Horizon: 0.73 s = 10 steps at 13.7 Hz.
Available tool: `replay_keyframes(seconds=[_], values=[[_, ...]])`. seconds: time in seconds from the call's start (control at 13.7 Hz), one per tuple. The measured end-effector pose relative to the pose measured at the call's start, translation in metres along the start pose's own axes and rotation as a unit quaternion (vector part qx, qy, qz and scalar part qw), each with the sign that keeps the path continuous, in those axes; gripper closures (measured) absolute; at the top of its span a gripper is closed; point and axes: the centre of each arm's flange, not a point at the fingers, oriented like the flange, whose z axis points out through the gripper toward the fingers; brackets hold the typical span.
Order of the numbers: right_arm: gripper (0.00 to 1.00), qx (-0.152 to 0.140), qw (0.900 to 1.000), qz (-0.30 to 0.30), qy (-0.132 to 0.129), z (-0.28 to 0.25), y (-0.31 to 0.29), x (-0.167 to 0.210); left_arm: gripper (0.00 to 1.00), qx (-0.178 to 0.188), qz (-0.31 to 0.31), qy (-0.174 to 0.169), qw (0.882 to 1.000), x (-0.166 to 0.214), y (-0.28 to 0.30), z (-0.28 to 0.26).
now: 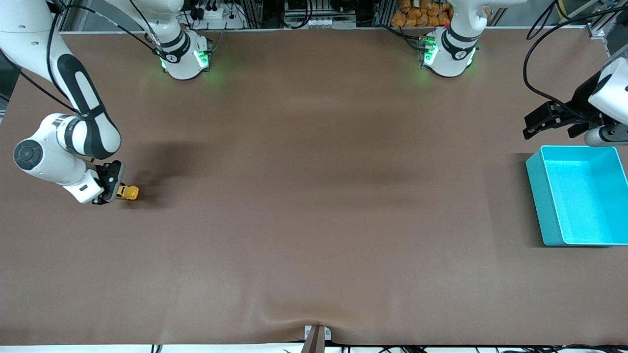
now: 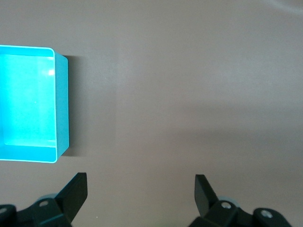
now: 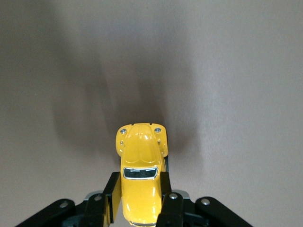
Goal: Wind and store yellow beetle car
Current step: 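Pull the held car backward along the table with the right gripper, then release the car to roll toward the cyan bin, withdraw the right gripper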
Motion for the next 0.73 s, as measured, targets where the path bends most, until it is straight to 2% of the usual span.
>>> replay_keyframes(seconds=[0.36, 0.58, 0.73], values=[[0.6, 0.003, 1.0, 0.005, 0.0, 0.002, 0.0, -0.005, 0.0, 0.0, 0.0, 0.0, 1.0, 0.0, 0.0, 0.0], [0.29, 0.023, 1.0, 0.012, 0.001, 0.01, 0.002, -0.015, 0.0, 0.0, 0.0, 0.0, 1.0, 0.0, 0.0, 0.0], [0.08, 0.039, 0.999, 0.022, 0.002, -0.005, 0.012, -0.028, 0.0, 0.0, 0.0, 0.0, 1.0, 0.0, 0.0, 0.0]])
